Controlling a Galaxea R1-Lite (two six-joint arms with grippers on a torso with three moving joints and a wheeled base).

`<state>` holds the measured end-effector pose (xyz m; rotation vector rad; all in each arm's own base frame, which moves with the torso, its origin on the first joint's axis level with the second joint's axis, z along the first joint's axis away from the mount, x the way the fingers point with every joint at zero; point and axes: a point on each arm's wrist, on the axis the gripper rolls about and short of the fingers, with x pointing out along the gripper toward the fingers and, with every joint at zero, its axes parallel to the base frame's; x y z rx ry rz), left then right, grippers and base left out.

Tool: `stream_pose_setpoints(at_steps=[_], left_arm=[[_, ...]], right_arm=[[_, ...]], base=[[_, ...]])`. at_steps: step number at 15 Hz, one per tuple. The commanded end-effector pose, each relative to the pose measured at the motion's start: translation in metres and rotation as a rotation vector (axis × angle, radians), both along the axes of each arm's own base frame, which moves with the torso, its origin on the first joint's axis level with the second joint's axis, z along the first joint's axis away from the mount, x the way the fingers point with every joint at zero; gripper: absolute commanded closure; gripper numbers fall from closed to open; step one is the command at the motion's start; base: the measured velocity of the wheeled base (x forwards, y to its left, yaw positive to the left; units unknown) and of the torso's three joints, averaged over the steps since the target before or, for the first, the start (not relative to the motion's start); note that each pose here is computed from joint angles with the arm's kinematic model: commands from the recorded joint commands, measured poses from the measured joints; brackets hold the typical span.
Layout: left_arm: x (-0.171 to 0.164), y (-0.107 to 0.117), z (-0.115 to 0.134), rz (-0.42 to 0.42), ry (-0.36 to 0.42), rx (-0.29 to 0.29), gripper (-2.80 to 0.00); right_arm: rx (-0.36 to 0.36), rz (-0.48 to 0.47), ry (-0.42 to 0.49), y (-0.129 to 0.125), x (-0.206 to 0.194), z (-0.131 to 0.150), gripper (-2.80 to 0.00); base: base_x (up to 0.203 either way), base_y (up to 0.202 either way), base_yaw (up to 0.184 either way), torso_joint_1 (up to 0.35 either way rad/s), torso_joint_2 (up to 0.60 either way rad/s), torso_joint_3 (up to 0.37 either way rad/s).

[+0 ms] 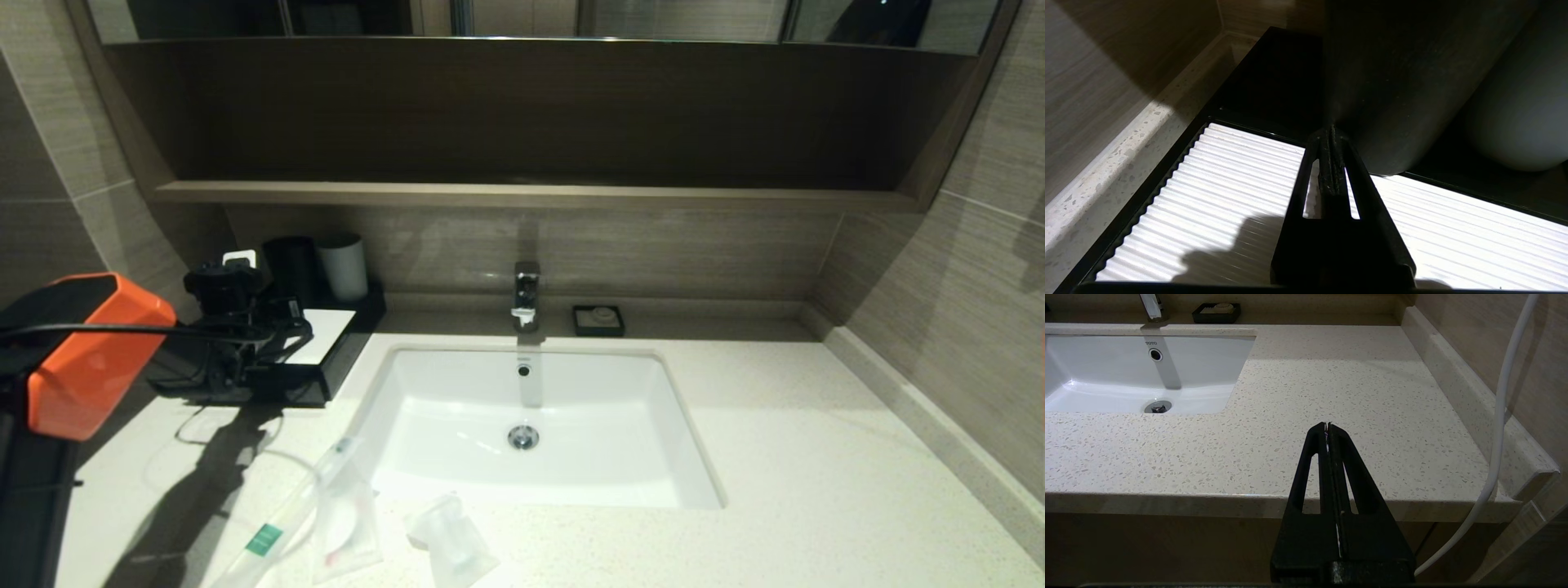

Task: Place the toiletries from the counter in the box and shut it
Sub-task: Place the cup on the storage box, then open the drawer

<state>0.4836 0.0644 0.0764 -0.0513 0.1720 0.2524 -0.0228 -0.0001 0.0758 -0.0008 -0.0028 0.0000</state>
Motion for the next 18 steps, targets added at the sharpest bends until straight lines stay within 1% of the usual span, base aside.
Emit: stream_pose_setpoints(at_steps=[1,3,6,11,15,18], left_arm=[[0.000,0.000,-0.001,0.002,-0.003,-0.002,0.00],[-0.002,0.000,0.003,0.002,-0.013,-0.002,0.00],[-0.006,0.000,0.018,0.007,-0.041,-0.001,0.00],[-0.030,-0.003,0.036,0.011,-0.032,-0.002,0.00],[-0.062,-0.006,0.062,0.018,-0.042,0.001,0.00],[-0.099,-0.010,0.083,0.020,-0.045,-0.001,0.00]], right_arm=[[0.000,0.000,0.001,0.000,0.000,0.000,0.00],[-0.001,0.000,0.001,0.000,0.000,0.000,0.00],[-0.001,0.000,0.001,0.000,0.000,0.000,0.00],[0.000,0.000,0.000,0.000,0.000,0.000,0.00],[0.001,0.000,0.001,0.000,0.000,0.000,0.00],[0.001,0.000,0.001,0.000,0.000,0.000,0.00]], base=[[0.000,0.000,0.000,0.000,0.00,0.000],[0.000,0.000,0.000,0.000,0.00,0.000],[0.000,0.000,0.000,0.000,0.00,0.000],[0.000,0.000,0.000,0.000,0.00,0.000],[0.000,0.000,0.000,0.000,0.00,0.000],[0.000,0.000,0.000,0.000,0.00,0.000]])
